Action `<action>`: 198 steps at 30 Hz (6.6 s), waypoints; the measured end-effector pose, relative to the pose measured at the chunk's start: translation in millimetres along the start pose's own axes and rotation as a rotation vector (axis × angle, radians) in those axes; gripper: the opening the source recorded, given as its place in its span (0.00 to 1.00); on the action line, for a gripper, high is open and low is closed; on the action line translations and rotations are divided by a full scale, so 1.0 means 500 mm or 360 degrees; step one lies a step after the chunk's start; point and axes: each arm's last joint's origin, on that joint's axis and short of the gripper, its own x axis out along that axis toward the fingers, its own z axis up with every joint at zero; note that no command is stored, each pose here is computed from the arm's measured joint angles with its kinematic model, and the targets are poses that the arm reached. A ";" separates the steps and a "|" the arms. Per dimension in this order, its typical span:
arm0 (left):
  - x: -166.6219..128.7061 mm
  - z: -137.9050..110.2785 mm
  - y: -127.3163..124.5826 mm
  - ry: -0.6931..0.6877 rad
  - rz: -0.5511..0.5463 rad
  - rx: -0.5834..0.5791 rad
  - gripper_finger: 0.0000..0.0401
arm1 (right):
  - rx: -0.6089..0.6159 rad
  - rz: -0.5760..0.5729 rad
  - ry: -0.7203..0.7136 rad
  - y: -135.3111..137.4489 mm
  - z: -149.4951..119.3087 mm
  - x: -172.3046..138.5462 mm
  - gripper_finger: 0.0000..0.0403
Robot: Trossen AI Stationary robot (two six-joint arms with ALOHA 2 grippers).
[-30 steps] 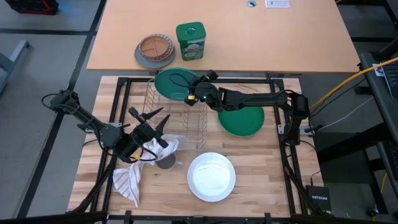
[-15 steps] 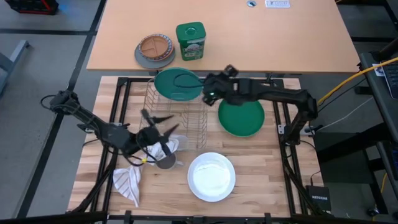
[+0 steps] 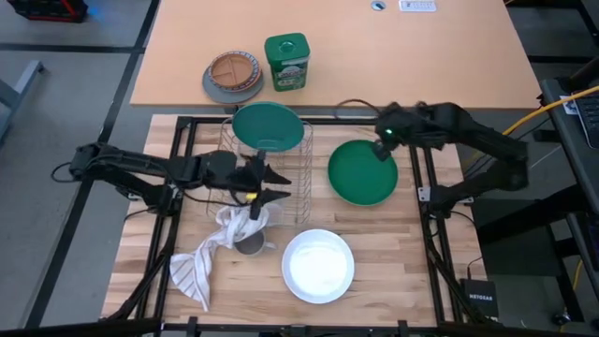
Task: Sort dishes
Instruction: Put the green plate into the gray dish rack
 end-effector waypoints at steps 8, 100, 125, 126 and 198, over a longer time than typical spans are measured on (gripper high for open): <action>0.000 0.000 0.026 0.0024 0.0065 0.0022 0.38 | 0.0232 0.0179 0.0028 -0.003 -0.141 0.128 0.39; 0.000 -0.025 0.022 0.0214 0.0067 0.0076 0.38 | -0.0439 0.1140 0.0388 0.267 -0.241 0.348 0.18; 0.000 -0.025 0.022 0.0214 0.0067 0.0076 0.38 | -0.0355 0.1239 0.0460 0.270 -0.240 0.343 0.03; 0.000 -0.025 0.022 0.0214 0.0068 0.0075 0.38 | -0.0354 0.1239 0.0460 0.270 -0.240 0.343 0.04; 0.000 -0.025 0.022 0.0214 0.0067 0.0087 0.38 | -0.0373 0.1252 0.0417 0.274 -0.187 0.300 0.00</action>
